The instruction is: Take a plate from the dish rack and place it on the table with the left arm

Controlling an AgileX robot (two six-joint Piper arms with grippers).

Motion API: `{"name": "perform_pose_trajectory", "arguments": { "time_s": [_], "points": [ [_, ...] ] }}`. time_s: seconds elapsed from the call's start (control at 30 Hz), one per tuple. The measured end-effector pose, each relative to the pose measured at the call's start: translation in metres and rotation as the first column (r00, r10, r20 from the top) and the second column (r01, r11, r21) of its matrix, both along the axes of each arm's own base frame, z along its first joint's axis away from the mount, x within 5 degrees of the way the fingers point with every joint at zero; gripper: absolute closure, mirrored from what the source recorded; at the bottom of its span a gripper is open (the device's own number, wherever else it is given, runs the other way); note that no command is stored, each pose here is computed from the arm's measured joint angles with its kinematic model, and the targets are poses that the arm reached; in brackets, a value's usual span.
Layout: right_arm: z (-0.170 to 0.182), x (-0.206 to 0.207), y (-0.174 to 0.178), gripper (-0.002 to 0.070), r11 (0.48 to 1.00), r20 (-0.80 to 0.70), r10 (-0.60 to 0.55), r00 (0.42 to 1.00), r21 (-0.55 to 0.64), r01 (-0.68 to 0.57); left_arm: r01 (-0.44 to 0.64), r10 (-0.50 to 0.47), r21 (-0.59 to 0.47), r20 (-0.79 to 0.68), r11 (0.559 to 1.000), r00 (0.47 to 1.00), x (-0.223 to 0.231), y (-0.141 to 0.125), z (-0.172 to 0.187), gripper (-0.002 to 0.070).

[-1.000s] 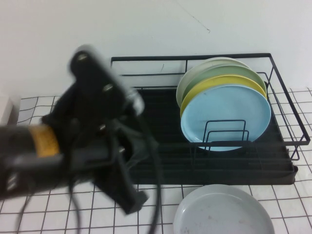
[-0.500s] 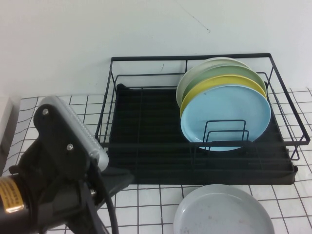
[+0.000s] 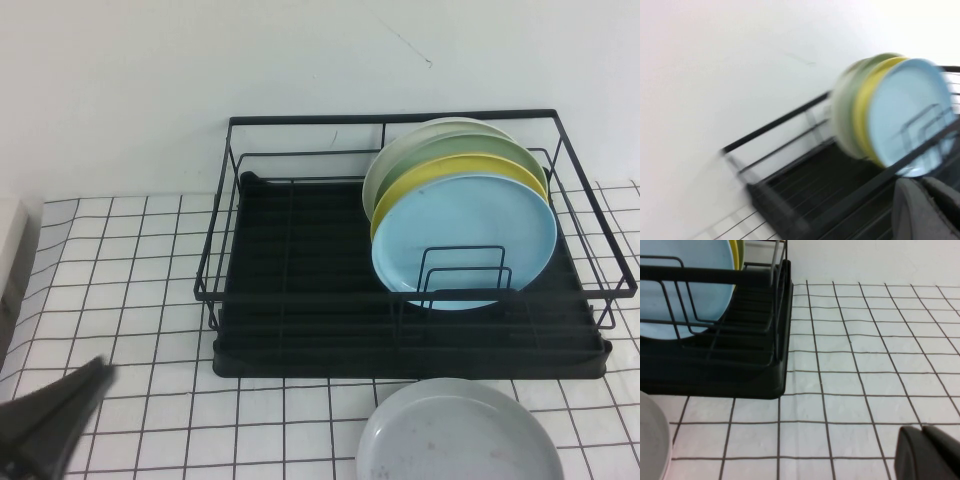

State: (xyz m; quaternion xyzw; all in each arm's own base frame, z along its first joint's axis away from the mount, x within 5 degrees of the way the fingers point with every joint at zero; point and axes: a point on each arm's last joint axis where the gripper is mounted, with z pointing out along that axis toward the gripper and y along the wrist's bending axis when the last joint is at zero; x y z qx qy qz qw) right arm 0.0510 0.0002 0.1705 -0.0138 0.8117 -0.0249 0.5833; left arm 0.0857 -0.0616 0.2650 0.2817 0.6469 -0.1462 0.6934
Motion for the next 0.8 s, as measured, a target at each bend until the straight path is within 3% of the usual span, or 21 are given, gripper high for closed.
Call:
{"name": "perform_pose_trajectory", "arguments": {
  "time_s": [0.17, 0.4, 0.6, 0.8],
  "points": [
    [0.000, 0.000, 0.000, 0.0678, 1.000, 0.000, 0.000, 1.000, 0.000, 0.000, -0.198, 0.200, -0.077, 0.012, 0.977, 0.980, -0.010, 0.029, -0.032, 0.0676],
    [0.000, 0.000, 0.000, 0.0678, 1.000, 0.000, 0.000, 1.000, 0.000, 0.000, -0.430, 0.441, -0.190, 0.018, 0.883, 0.898, -0.020, 0.052, -0.050, 0.0676],
    [0.000, 0.000, 0.000, 0.0678, 1.000, 0.000, 0.000, 1.000, 0.000, 0.000, -0.536, 0.540, -0.180, -0.030, 0.825, 0.841, -0.029, 0.060, -0.058, 0.0676],
    [0.000, 0.000, 0.000, 0.0678, 1.000, 0.000, 0.000, 1.000, 0.000, 0.000, -0.580, 0.554, -0.078, -0.214, 0.811, 0.804, -0.030, 0.059, -0.077, 0.0676]
  ]
}}
